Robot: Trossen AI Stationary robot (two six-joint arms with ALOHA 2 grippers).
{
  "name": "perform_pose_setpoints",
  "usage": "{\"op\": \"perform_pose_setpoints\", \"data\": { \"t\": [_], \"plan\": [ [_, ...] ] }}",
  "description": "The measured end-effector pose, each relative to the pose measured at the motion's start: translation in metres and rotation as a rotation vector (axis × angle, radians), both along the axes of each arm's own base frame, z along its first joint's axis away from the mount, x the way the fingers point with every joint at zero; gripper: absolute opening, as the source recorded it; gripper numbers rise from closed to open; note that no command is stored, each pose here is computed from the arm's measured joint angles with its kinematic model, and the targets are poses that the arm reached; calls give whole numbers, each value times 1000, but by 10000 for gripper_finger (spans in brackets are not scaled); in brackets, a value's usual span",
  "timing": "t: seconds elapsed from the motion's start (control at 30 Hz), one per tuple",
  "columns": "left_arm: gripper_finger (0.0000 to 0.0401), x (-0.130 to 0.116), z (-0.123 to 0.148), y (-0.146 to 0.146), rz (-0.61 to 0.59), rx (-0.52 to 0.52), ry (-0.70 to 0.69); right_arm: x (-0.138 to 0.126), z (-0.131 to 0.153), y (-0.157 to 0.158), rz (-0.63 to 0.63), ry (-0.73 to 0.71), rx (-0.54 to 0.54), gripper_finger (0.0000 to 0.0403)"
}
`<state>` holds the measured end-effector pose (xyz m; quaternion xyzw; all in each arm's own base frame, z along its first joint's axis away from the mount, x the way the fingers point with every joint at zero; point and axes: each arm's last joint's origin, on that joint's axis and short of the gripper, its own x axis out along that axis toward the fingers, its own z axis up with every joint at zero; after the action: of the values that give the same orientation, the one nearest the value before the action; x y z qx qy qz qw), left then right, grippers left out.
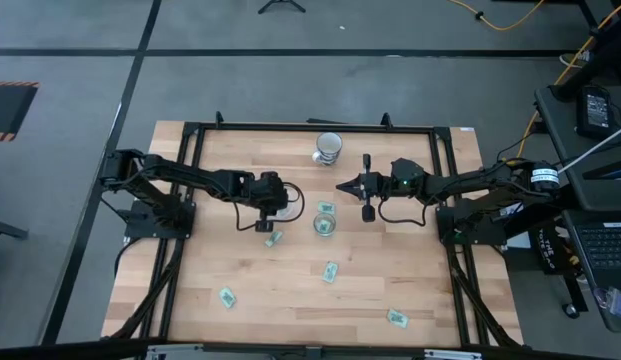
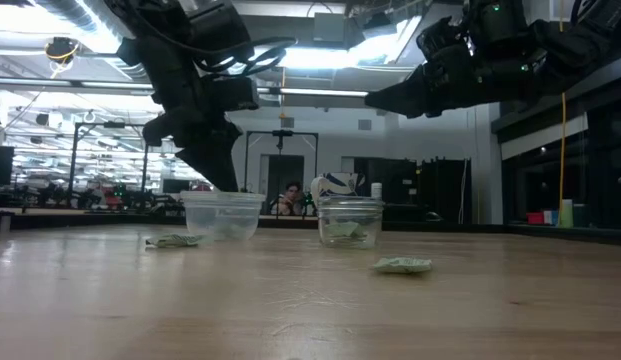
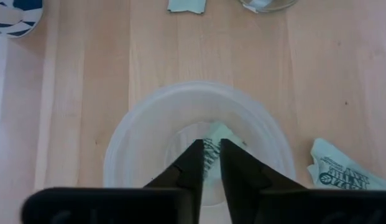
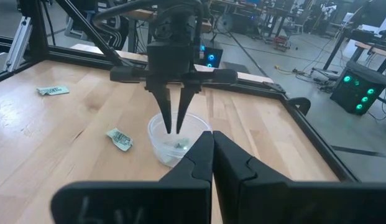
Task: Pick and place Stevia / Truvia into bins
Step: Put the stevia packet into the plastic container, then put the stevia packet into the transparent container
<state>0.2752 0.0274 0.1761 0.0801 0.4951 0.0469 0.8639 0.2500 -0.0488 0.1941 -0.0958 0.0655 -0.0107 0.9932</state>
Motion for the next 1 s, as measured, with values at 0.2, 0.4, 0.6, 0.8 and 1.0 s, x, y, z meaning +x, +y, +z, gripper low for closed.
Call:
{"op": "perform_pose_setpoints", "data": {
  "t": [0.2,0.4,0.6,0.8,1.0],
  "plan": [
    [99,0,0,2,37,60,5,0,0,0,0,0,2,7],
    [97,-2,4,1,25,70,-5,0,0,0,0,0,2,7],
    [50,-8,28,1,20,84,-109,0,0,0,-1,1,1,7],
    [4,-20,61,-8,-30,63,-276,0,0,0,-1,1,1,7],
    [2,-39,85,-18,-86,50,-361,0,1,0,-3,-11,11,7]
  ]
}}
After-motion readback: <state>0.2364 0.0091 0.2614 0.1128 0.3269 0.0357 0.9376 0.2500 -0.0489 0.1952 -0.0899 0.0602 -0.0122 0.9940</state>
